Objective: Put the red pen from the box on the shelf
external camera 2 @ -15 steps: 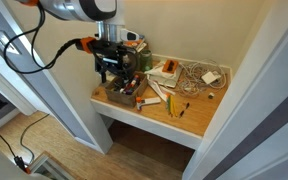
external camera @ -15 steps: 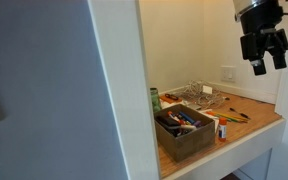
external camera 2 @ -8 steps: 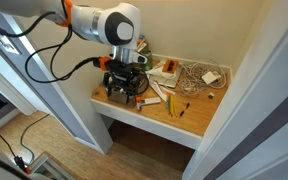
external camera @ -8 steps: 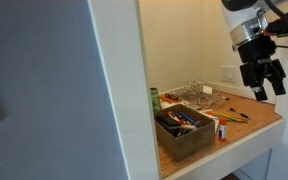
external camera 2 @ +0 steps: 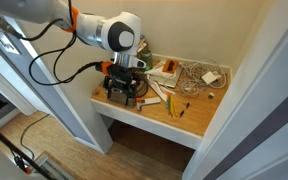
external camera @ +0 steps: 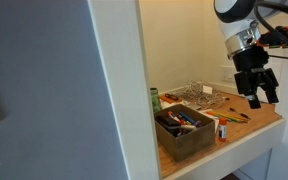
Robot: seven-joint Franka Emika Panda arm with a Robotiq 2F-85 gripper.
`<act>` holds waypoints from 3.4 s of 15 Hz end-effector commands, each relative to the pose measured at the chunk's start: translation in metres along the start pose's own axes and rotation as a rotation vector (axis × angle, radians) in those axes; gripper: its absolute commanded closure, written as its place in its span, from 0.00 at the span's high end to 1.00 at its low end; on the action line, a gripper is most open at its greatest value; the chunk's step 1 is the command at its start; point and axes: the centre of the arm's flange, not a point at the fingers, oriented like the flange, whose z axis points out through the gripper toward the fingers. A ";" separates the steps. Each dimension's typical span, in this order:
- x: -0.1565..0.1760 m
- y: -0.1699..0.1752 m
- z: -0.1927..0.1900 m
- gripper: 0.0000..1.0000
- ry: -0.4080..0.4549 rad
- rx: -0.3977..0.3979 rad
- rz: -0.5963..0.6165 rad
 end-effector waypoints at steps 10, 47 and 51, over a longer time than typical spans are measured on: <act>0.034 -0.006 -0.006 1.00 0.108 -0.009 0.041; 0.214 -0.035 0.020 0.45 0.415 0.195 0.097; 0.217 -0.033 0.024 0.35 0.413 0.181 0.105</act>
